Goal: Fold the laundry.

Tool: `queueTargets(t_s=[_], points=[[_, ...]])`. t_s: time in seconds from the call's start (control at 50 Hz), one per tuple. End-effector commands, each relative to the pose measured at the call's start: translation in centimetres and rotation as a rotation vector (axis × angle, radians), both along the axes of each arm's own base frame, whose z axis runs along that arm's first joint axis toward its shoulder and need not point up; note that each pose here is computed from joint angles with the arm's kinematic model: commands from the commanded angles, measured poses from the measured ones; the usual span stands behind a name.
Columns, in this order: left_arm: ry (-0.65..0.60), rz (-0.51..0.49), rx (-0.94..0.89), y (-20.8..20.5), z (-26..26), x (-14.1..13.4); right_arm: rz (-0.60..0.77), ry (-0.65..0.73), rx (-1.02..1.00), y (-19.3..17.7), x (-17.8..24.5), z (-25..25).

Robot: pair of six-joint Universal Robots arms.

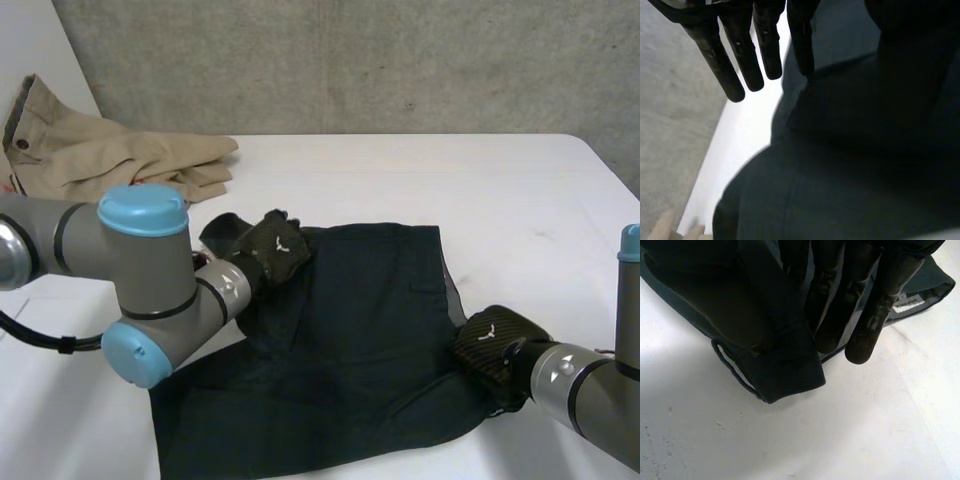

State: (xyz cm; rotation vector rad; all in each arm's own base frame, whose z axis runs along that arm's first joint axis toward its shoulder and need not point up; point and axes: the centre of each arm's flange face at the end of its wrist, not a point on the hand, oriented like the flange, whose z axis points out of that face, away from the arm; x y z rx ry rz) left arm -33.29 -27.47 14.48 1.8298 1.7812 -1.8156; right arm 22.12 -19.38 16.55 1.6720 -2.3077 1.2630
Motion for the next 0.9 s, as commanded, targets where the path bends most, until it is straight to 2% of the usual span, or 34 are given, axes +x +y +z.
queueTargets(t_s=[0.02,0.14,0.3,0.4,0.44,0.52,0.64,0.7,0.78,0.9], points=[[-0.04,0.018,-0.005,-0.3,-0.5,0.4,-0.005,0.002,0.004,0.1,-0.2,-0.3],[-0.064,0.113,0.001,-0.2,-0.7,1.1,-0.005,-0.001,-0.003,0.0,-0.1,-0.4],[-0.085,0.27,-0.016,0.8,0.7,3.6,-0.002,-0.003,-0.01,-0.1,-0.1,-0.3],[-0.008,0.363,0.028,1.8,1.4,5.5,0.001,-0.003,-0.012,-0.1,0.0,-0.3],[0.027,0.368,0.032,1.8,1.6,5.6,0.003,-0.004,-0.013,-0.1,0.1,-0.3],[0.129,0.314,-0.02,1.2,2.8,4.5,0.006,-0.006,-0.021,-0.1,0.2,-0.2],[0.21,0.103,-0.048,0.7,4.7,1.7,0.011,-0.006,-0.025,0.0,0.3,-0.3],[0.178,0.049,0.025,0.3,2.9,1.1,0.01,-0.006,-0.019,0.1,0.2,-0.4],[0.12,0.03,0.102,-0.1,0.9,0.6,-0.003,-0.003,-0.013,-0.1,0.0,-0.6],[-0.01,-0.016,0.088,0.0,-1.1,0.4,-0.005,-0.004,-0.011,-0.1,-0.1,-0.7]])
